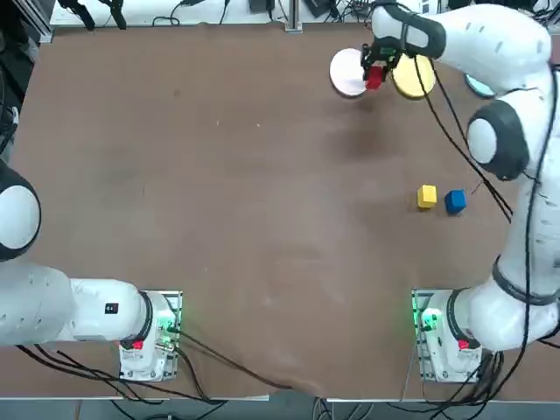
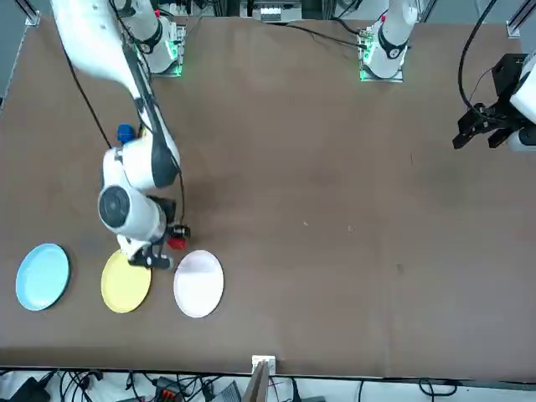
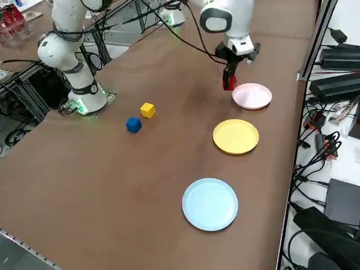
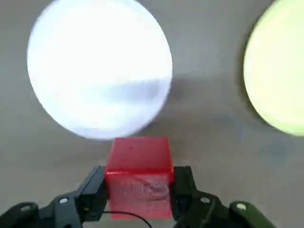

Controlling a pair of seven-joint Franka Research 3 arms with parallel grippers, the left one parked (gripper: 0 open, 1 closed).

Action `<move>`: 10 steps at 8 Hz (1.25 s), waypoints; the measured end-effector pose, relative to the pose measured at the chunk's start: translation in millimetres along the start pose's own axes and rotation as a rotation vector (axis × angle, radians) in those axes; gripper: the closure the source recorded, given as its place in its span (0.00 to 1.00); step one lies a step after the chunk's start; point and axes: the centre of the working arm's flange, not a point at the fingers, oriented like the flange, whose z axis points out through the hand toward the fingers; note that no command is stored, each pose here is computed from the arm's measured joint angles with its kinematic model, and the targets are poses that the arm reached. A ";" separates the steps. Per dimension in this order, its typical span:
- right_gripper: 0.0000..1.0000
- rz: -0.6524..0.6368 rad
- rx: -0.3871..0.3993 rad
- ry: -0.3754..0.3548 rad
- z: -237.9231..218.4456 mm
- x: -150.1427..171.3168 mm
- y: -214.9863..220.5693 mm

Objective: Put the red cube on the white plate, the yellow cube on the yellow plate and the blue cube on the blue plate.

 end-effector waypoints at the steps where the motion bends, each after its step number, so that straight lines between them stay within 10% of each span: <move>1: 0.32 -0.004 0.016 0.039 -2.0 13.5 -7.0; 10: 0.22 -0.016 0.062 0.156 72.9 31.2 -36.4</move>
